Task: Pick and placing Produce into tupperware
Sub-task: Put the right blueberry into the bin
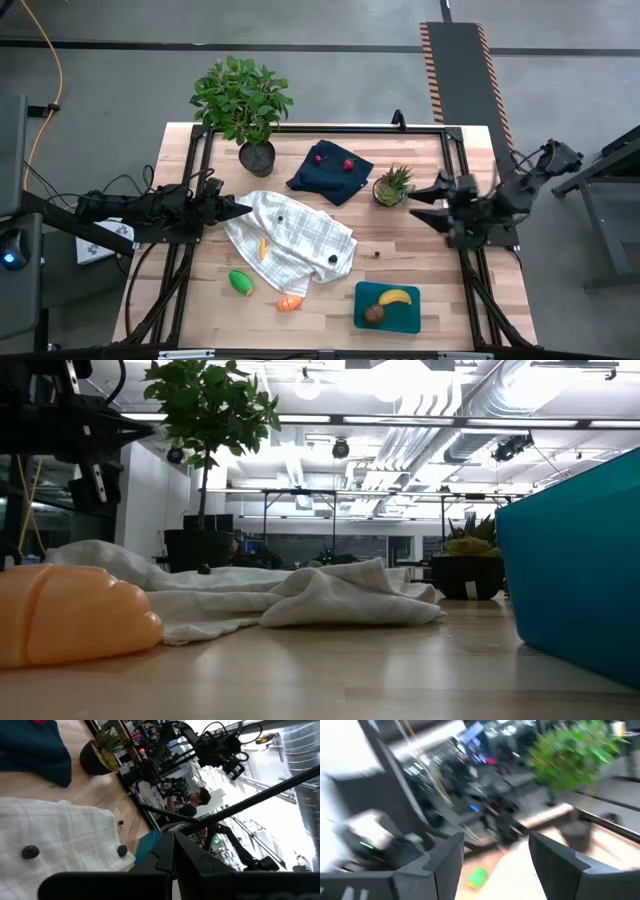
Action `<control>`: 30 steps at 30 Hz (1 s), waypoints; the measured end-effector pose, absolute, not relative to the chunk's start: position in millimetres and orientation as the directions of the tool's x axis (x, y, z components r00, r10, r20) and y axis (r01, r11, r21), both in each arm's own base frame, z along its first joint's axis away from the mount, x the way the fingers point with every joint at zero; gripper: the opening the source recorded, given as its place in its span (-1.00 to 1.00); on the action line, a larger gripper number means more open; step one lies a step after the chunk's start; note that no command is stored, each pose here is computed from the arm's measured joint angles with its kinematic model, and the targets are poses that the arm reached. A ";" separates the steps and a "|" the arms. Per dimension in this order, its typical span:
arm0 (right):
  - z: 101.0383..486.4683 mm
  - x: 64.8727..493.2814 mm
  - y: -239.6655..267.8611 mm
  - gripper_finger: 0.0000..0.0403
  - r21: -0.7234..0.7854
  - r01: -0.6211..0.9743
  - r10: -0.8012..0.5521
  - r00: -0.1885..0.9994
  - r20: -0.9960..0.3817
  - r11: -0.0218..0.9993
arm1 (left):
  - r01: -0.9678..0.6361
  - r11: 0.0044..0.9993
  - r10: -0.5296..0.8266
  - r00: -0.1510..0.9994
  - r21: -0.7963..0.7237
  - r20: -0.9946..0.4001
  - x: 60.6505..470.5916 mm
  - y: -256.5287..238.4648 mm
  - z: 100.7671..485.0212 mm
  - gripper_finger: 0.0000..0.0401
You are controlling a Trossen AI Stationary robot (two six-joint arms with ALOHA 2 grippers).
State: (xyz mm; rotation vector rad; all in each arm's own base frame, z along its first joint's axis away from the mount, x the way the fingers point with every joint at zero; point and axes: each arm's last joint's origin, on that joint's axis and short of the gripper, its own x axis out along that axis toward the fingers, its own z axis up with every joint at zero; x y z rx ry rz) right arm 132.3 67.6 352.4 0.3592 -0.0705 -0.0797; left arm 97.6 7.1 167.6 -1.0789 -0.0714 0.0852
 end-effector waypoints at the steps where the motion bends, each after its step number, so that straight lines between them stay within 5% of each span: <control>1: 347.4 136.4 65.9 0.07 0.336 0.104 -0.116 0.993 0.016 0.936 | -0.035 0.471 0.104 0.994 -0.881 0.017 97.6 7.1 167.6 -1.00; 8: 330.0 157.3 41.1 0.07 0.272 0.250 -0.225 0.967 -0.121 0.929 | -0.035 0.478 0.104 0.994 -0.878 0.017 97.6 7.1 167.7 -1.00; 18: 298.5 161.4 8.5 0.07 0.346 0.228 -0.208 0.974 -0.094 0.910 | -0.036 0.493 0.104 0.994 -0.869 0.018 97.6 7.1 167.7 -1.00; 30: 269.5 150.1 25.3 0.07 0.407 0.167 -0.134 0.985 -0.109 0.898 | -0.035 0.501 0.101 0.995 -0.865 0.018 97.6 6.9 167.8 -1.00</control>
